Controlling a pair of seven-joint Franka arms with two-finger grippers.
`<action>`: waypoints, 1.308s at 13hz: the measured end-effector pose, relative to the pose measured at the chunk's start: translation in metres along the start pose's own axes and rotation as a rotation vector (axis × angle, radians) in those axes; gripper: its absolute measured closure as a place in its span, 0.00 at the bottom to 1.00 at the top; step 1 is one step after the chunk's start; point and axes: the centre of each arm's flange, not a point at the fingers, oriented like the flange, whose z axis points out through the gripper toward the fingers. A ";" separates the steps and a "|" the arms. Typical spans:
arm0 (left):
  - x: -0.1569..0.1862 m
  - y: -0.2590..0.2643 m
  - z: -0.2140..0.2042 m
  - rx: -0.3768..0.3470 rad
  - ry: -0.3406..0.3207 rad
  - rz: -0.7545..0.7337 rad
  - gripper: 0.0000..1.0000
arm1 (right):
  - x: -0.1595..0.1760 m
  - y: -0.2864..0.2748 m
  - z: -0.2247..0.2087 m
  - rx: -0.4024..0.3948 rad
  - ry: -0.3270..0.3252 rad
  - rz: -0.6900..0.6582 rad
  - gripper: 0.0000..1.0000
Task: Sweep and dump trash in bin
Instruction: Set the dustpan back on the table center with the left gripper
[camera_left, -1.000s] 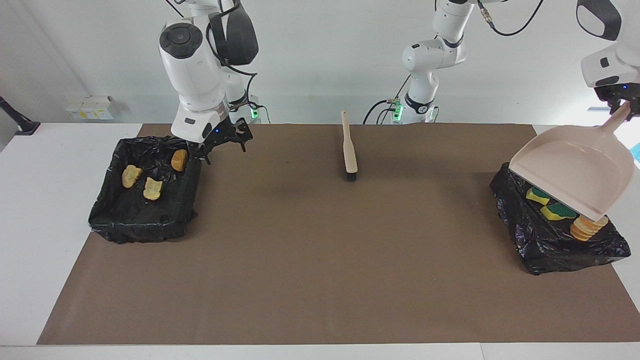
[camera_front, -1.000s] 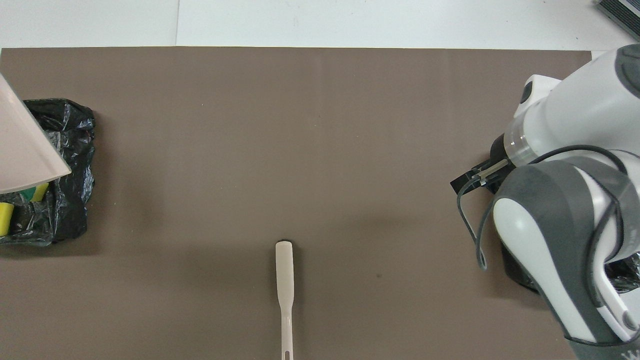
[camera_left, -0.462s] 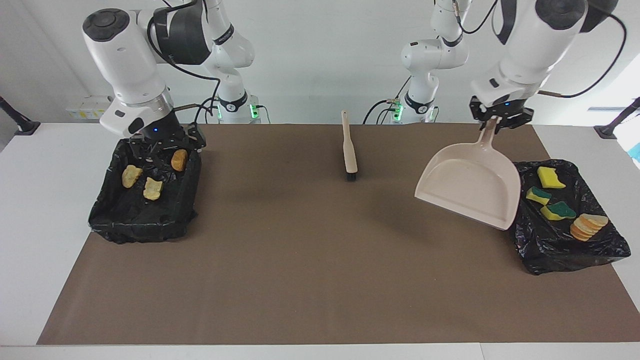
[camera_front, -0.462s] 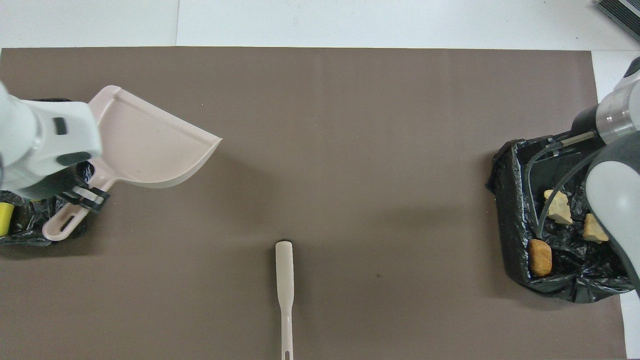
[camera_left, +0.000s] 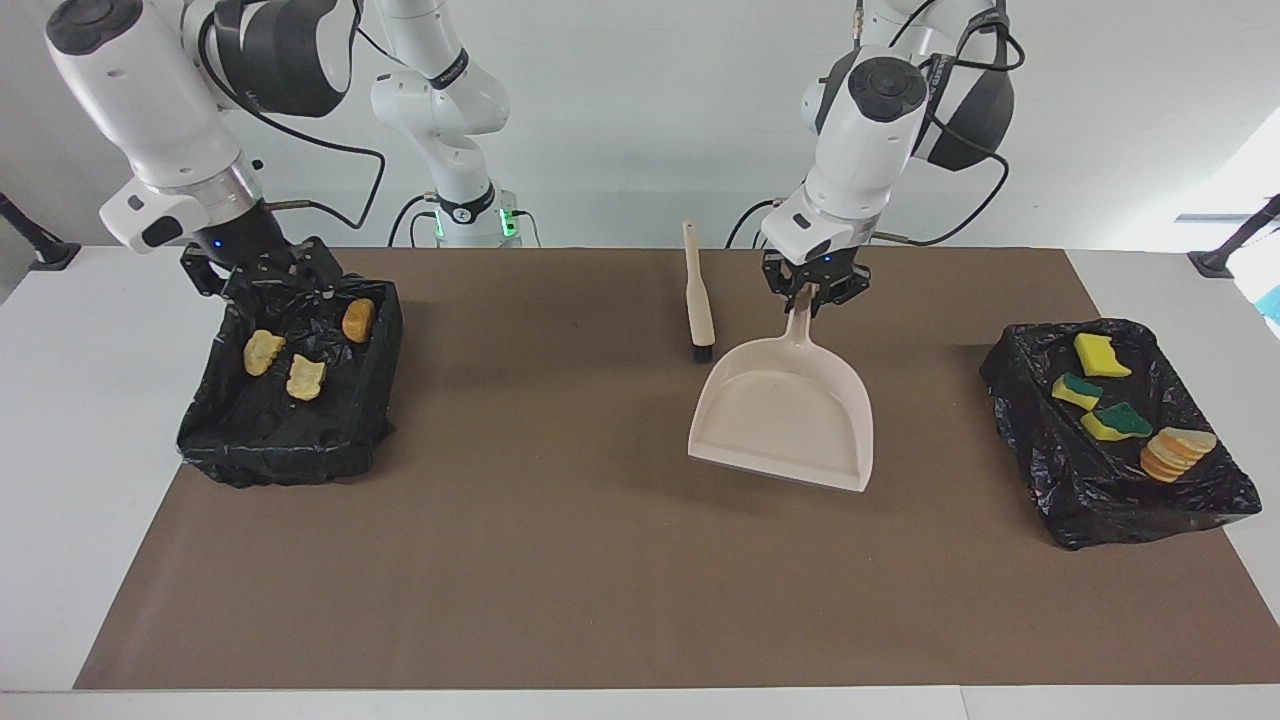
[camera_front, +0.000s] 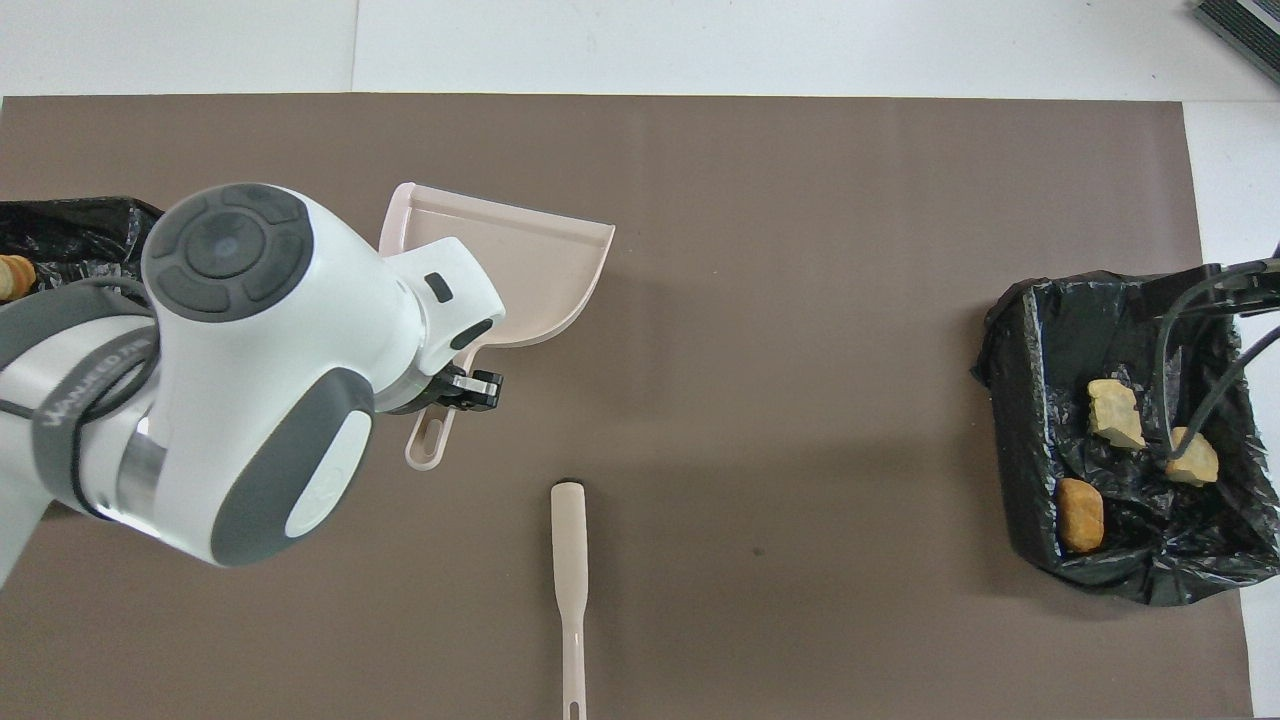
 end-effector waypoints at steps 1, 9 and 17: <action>0.006 0.018 0.016 -0.014 0.016 -0.035 0.69 | -0.008 -0.003 -0.007 0.003 -0.001 0.012 0.00; 0.011 0.081 0.130 -0.037 -0.002 -0.069 0.69 | -0.024 -0.017 -0.007 0.006 -0.001 0.030 0.00; 0.008 0.067 0.146 -0.025 -0.015 -0.070 0.63 | -0.025 -0.014 0.001 -0.015 -0.019 0.049 0.00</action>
